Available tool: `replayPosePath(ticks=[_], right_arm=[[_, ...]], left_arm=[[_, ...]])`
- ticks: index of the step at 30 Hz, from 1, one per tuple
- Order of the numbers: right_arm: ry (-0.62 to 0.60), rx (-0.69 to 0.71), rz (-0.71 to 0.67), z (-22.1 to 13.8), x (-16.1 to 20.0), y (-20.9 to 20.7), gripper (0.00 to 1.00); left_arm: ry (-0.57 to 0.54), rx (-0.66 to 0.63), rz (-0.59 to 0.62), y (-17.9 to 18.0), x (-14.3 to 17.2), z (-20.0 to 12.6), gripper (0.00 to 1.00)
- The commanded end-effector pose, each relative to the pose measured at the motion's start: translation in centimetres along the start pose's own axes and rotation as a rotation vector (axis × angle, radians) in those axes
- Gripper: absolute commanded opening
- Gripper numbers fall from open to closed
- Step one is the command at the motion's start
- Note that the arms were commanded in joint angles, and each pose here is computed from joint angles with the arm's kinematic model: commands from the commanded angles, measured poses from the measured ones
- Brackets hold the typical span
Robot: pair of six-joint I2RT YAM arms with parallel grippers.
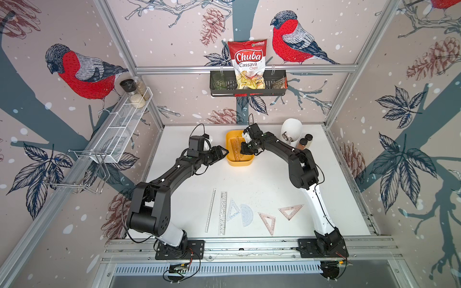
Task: Put the scattered rulers into the storage box
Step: Place the ruler in the storage box.
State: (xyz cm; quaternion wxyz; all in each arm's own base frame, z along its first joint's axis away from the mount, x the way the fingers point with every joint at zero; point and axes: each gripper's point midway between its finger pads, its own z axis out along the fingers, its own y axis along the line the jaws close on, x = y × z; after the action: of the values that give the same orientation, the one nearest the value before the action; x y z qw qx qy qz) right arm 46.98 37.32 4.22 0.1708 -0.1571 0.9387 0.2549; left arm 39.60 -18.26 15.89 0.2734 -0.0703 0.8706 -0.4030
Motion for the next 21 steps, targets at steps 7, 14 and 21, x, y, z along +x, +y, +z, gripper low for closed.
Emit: replayPosePath(ticks=[7, 14, 21], right_arm=[[-0.006, 0.039, -0.03, -0.7, -0.5, 0.0, 0.21], [-0.022, 0.051, -0.036, -1.4, -1.0, 0.1, 0.21], [-0.039, 0.059, -0.052, -2.0, -1.5, 0.7, 0.22]], left_arm=[[-0.014, 0.024, 0.004, -0.5, -0.4, -0.3, 0.68], [-0.015, 0.022, 0.004, -0.4, -0.3, -0.3, 0.68], [-0.016, 0.019, 0.003, -0.3, -0.3, -0.3, 0.68]])
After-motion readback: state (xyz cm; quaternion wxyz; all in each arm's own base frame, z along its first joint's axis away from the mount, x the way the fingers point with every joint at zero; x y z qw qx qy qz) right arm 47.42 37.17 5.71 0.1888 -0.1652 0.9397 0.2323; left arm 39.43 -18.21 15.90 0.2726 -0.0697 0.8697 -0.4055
